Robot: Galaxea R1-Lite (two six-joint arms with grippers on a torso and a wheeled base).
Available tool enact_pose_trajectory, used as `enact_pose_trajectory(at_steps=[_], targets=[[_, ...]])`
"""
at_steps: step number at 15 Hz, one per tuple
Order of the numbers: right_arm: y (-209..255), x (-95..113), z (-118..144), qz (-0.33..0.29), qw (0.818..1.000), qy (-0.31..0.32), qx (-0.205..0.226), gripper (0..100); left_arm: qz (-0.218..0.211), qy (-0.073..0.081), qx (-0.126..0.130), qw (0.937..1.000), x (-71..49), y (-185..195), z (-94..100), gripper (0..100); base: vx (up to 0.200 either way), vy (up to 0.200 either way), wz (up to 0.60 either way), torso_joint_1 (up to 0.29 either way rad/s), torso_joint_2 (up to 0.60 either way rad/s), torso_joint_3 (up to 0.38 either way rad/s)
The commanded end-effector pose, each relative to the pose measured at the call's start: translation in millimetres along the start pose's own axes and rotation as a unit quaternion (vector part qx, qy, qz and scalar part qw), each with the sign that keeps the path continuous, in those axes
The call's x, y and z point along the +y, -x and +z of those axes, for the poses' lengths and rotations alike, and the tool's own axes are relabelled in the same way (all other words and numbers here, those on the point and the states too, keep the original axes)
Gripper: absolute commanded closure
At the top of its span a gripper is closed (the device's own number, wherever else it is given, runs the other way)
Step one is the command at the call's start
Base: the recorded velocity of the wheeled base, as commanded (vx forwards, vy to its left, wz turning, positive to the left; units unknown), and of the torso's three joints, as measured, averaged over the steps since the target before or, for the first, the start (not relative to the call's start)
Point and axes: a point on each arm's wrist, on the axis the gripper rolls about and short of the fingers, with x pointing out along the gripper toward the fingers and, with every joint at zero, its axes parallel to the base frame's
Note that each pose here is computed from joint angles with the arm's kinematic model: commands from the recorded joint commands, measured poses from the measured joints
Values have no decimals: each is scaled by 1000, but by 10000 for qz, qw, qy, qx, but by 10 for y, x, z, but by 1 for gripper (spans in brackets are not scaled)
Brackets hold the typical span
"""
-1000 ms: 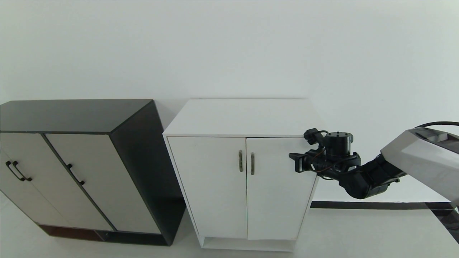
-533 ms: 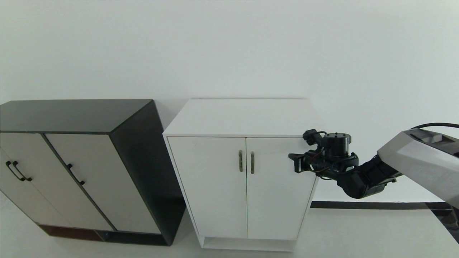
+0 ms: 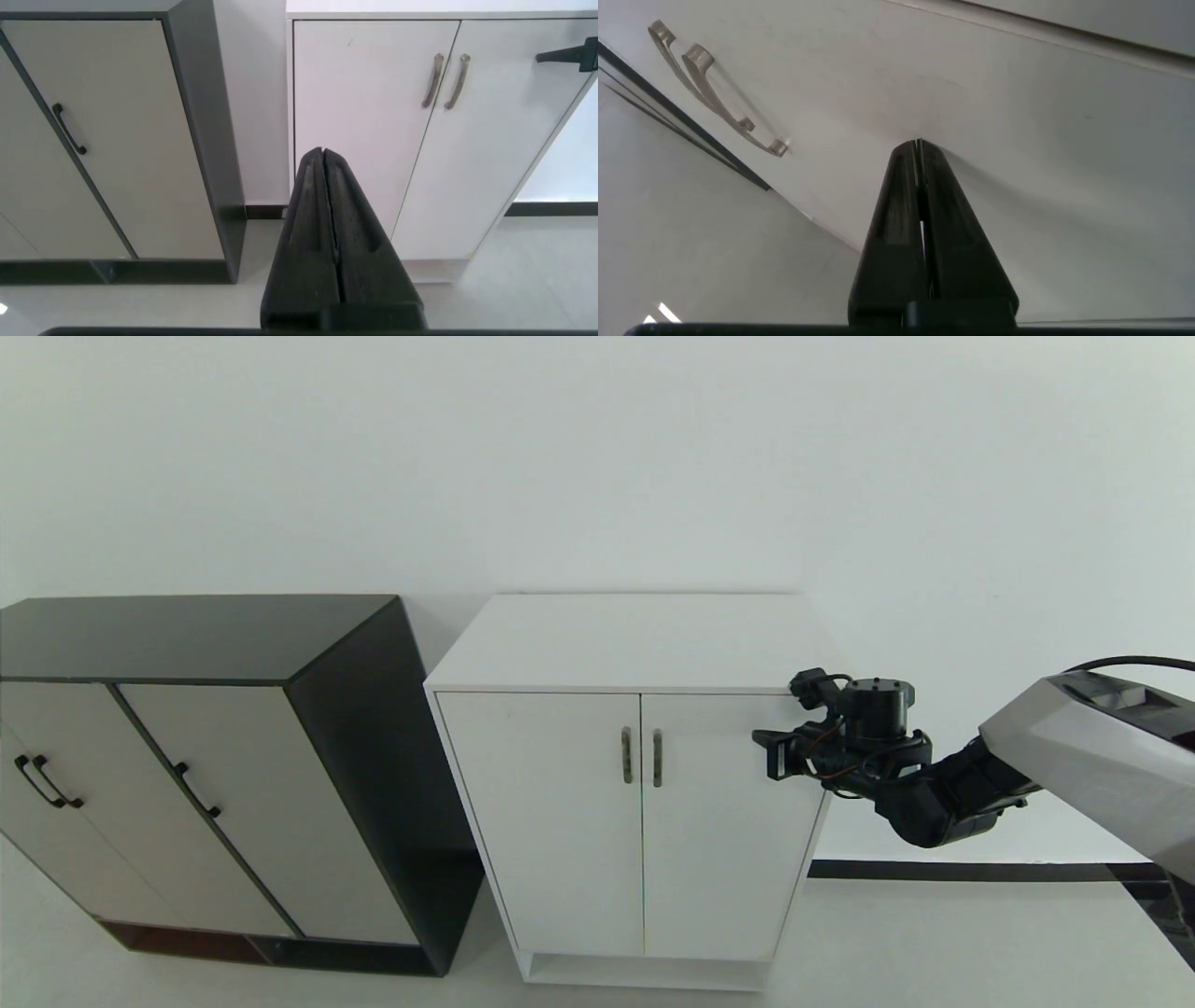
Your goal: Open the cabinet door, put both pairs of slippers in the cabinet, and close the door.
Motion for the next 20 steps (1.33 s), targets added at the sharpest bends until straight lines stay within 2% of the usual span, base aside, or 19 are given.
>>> enact_pose_trajectory(at_steps=[1,13,15,20], targets=[[-24,-17,-5,-10,10000,1,-18,100,-1,1,6,10000,0,-1,1,100,0,0,0,0,0,0],[16,-8,0,-18,10000,-4,4,100,7,1,6,10000,0,-1,1,100,0,0,0,0,0,0],[186,52,-14,-6,9999,-20,133,100,-1,1,6,10000,0,-1,1,100,0,0,0,0,0,0],[692,180,35,3,10000,12,44,100,-1,1,6,10000,0,-1,1,100,0,0,0,0,0,0]])
